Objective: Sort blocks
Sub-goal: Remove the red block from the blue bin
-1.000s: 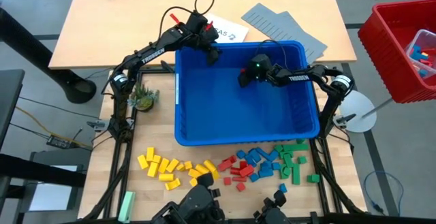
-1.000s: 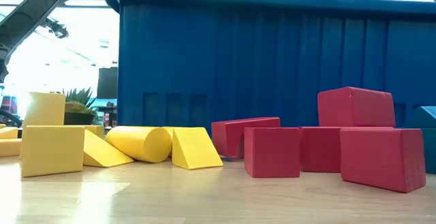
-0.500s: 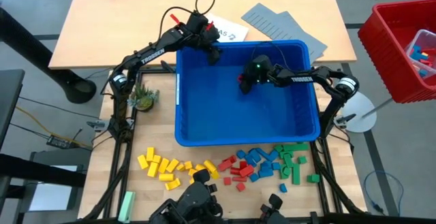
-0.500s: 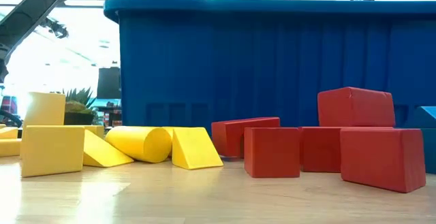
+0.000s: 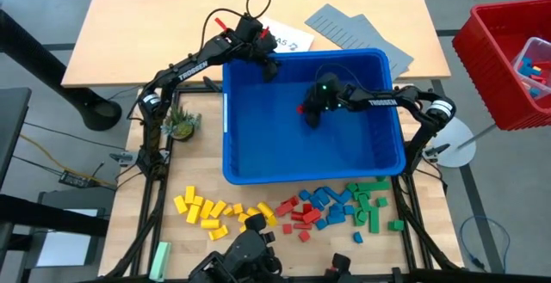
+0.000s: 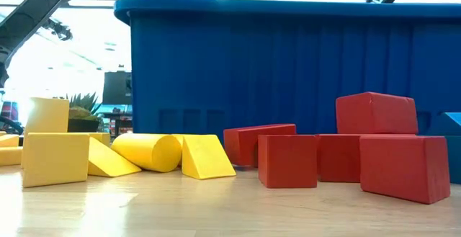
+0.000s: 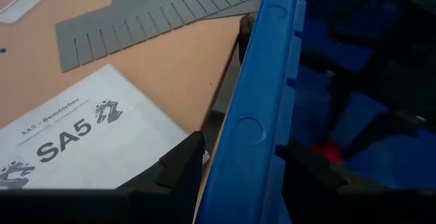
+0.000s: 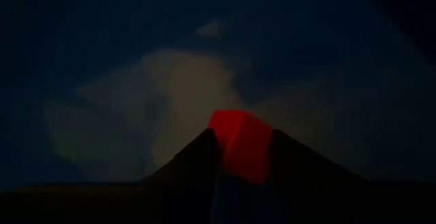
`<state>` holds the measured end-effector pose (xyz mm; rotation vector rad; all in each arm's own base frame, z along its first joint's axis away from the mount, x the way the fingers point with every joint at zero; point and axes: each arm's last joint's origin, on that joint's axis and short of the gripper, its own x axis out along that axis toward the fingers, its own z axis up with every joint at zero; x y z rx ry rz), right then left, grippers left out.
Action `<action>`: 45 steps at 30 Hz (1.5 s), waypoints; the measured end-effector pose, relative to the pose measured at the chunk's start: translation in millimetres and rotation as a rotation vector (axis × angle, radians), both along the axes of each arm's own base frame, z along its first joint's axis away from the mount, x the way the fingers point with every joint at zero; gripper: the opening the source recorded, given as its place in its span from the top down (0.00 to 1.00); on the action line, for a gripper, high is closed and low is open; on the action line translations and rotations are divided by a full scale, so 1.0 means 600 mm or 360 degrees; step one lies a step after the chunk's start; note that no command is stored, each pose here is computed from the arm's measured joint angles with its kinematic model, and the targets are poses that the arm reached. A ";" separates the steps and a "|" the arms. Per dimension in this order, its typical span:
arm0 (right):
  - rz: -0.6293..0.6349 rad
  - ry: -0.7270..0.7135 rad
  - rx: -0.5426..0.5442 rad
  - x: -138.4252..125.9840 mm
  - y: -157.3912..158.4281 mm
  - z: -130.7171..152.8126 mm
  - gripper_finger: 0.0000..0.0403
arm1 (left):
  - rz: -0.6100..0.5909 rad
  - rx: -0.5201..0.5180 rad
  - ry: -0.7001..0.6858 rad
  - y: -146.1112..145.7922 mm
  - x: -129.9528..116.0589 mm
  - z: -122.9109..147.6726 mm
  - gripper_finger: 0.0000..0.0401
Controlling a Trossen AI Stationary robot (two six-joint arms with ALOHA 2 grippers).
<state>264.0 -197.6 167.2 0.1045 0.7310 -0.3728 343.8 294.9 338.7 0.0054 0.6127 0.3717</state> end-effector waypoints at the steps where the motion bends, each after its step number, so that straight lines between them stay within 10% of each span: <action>1: 0.0000 -0.0006 -0.0021 0.000 -0.001 0.001 0.68 | 0.0003 0.0000 0.0000 0.000 0.000 0.000 0.56; 18: 0.0675 0.0100 -0.0442 0.007 -0.004 -0.008 0.32 | 0.0011 -0.0027 0.0004 0.000 -0.001 -0.001 0.56; 35: 0.0915 0.0177 -0.0297 0.002 -0.050 -0.042 0.43 | -0.0002 -0.0087 -0.0010 -0.001 0.001 -0.006 0.56; 45: 0.0906 0.0196 -0.0316 0.002 -0.049 -0.042 0.70 | -0.0007 -0.0085 -0.0012 -0.001 0.001 -0.006 0.56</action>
